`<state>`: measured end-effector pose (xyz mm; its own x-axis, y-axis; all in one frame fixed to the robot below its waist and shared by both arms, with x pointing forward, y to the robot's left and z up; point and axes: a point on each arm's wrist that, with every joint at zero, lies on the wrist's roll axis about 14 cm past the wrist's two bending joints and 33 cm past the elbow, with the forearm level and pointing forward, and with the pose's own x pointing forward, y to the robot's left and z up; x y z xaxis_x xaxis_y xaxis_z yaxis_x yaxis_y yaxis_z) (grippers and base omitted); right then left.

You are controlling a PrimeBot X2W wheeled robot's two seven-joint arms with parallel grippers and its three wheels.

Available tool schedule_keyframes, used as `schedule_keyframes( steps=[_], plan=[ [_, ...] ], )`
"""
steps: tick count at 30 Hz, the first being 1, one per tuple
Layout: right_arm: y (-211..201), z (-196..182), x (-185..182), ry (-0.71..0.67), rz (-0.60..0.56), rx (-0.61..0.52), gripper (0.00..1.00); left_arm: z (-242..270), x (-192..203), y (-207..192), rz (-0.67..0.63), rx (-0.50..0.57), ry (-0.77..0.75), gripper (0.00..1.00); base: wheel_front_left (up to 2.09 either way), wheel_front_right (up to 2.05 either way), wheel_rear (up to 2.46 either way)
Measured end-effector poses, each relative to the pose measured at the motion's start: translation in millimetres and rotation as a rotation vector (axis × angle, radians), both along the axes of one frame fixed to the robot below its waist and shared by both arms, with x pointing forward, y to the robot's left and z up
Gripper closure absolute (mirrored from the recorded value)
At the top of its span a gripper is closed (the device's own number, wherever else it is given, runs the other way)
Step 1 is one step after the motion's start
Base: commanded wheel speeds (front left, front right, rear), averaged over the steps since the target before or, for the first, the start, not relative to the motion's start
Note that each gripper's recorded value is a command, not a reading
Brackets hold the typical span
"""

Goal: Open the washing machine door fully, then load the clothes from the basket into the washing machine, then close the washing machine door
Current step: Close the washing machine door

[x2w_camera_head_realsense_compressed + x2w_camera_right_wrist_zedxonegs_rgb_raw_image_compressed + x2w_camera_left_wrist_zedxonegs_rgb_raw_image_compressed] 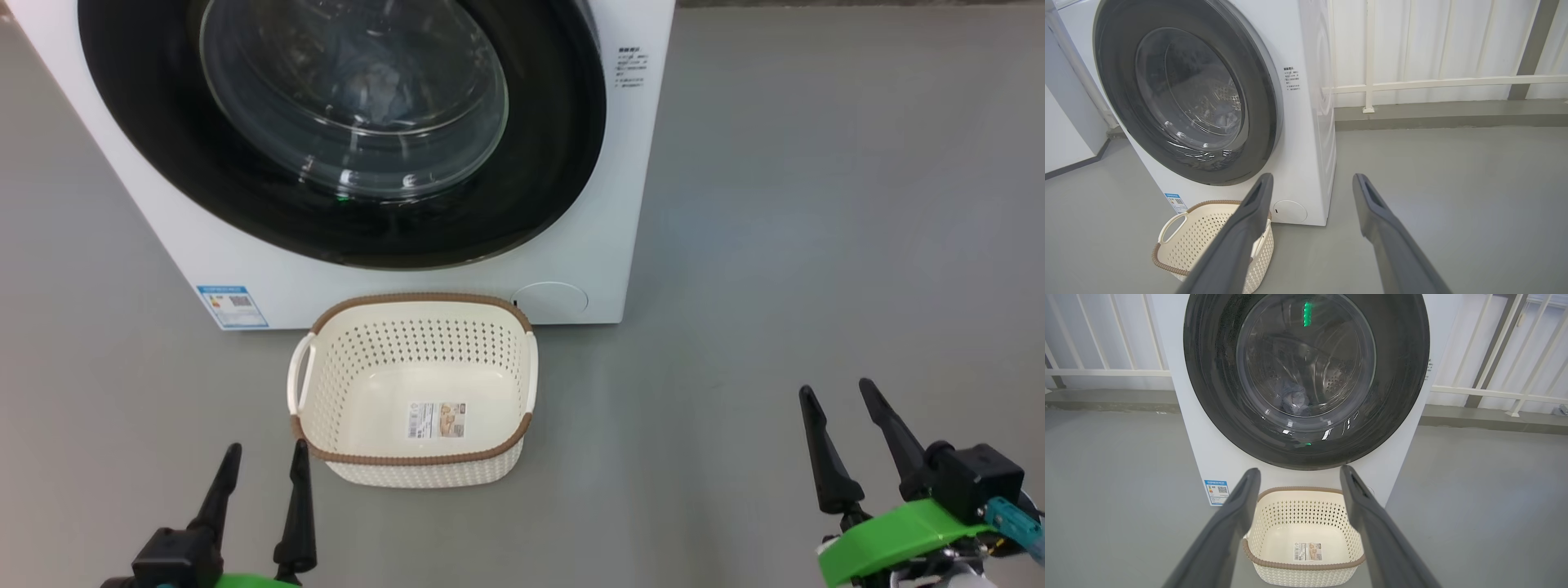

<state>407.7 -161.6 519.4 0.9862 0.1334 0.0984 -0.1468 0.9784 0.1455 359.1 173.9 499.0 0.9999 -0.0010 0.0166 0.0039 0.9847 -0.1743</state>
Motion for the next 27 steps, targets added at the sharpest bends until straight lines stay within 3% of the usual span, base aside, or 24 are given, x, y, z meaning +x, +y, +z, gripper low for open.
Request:
schedule_keyframes(
  steps=[14, 27],
  plan=[
    [-19, 5, -48, 0.026, -0.071, -0.015, 0.0, 9, -9, -7, -0.025, -0.007, -0.018, 0.0, 0.0, 0.0, 0.0],
    [-22, 9, -51, 0.024, -0.084, -0.014, 0.0, 7, -10, -6, -0.015, -0.003, -0.01, 0.0, 0.0, 0.0, 0.0]
  ],
)
